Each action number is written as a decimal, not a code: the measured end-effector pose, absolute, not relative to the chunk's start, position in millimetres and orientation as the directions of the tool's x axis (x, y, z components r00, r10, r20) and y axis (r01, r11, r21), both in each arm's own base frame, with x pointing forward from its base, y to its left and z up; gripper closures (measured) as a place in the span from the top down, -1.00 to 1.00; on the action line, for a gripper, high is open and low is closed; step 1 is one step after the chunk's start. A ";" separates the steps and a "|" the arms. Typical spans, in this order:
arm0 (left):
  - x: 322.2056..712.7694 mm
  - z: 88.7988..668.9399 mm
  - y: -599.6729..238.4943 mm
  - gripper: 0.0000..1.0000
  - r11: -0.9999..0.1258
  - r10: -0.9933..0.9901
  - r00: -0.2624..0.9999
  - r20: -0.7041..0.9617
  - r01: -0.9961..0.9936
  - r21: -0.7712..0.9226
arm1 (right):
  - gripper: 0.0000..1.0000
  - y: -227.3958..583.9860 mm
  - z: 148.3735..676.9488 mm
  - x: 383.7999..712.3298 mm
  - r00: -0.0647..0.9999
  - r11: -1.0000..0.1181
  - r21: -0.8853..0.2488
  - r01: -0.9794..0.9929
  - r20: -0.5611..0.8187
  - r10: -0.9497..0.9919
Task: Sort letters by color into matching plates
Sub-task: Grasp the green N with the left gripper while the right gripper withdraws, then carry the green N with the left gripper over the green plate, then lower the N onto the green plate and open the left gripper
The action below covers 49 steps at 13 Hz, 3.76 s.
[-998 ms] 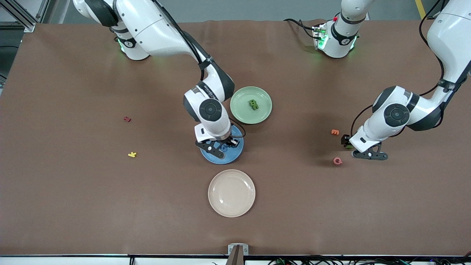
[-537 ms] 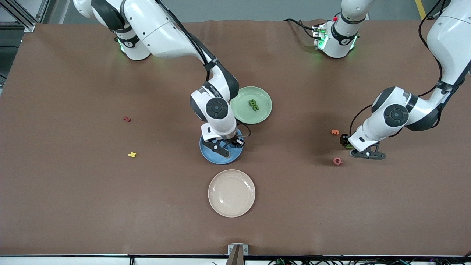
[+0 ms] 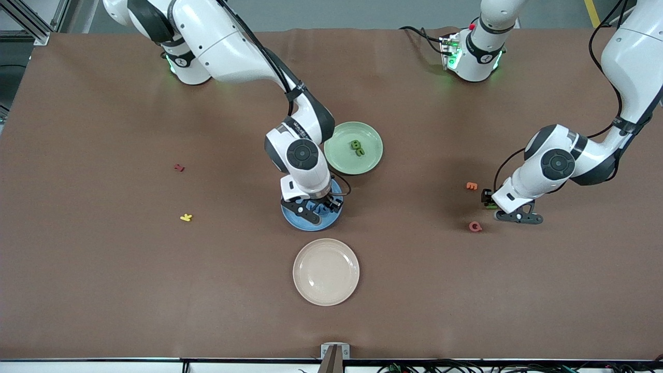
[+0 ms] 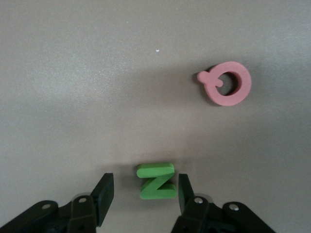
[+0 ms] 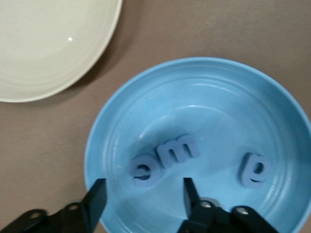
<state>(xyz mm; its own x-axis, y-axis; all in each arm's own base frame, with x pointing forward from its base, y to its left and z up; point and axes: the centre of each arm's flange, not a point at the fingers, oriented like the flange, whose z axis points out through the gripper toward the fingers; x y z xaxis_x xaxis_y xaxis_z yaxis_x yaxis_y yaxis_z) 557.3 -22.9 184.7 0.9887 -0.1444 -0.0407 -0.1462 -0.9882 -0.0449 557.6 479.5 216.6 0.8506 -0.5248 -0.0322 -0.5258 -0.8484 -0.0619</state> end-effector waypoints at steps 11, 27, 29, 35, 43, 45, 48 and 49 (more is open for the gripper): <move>556.1 177.9 -23.4 -0.30 -0.989 -0.143 0.989 -0.045 -0.144 -0.028 | 1.00 287.9 471.8 541.4 0.934 -0.949 0.059 -0.308 -0.169 -0.314; 526.1 296.8 -214.3 -0.30 -0.988 -0.156 0.987 0.039 -0.156 -0.017 | 1.00 -7.6 634.4 545.6 0.998 -0.999 -0.020 0.036 -0.042 0.037; 504.3 295.5 -259.0 -0.30 -0.991 -0.133 0.990 0.037 -0.133 -0.014 | 1.00 -15.2 654.3 545.2 1.000 -1.000 -0.019 0.023 -0.001 0.023; 424.0 280.4 -375.2 -0.30 -0.999 -0.037 0.999 0.014 -0.036 -0.019 | 1.00 -19.9 659.0 544.7 1.000 -1.000 -0.018 0.018 0.005 0.017; 356.3 249.1 -448.3 -0.30 -0.998 0.035 0.999 -0.005 0.034 -0.053 | 1.00 -19.4 659.0 544.6 1.000 -1.000 -0.017 0.021 0.005 0.021; 350.4 242.3 -452.9 -0.30 -0.998 0.040 0.999 -0.011 0.040 -0.053 | 1.00 -19.2 659.0 544.6 1.000 -1.000 -0.017 0.022 0.005 0.022; 339.3 223.5 -460.7 -0.30 -0.998 0.045 0.999 -0.024 0.043 -0.055 | 1.00 -19.1 659.0 544.6 1.000 -1.000 -0.017 0.023 0.005 0.023; 335.6 216.9 -463.1 -0.30 -0.997 0.048 0.999 -0.025 0.046 -0.057 | 1.00 -19.1 659.0 544.6 1.000 -1.000 -0.017 0.023 0.005 0.023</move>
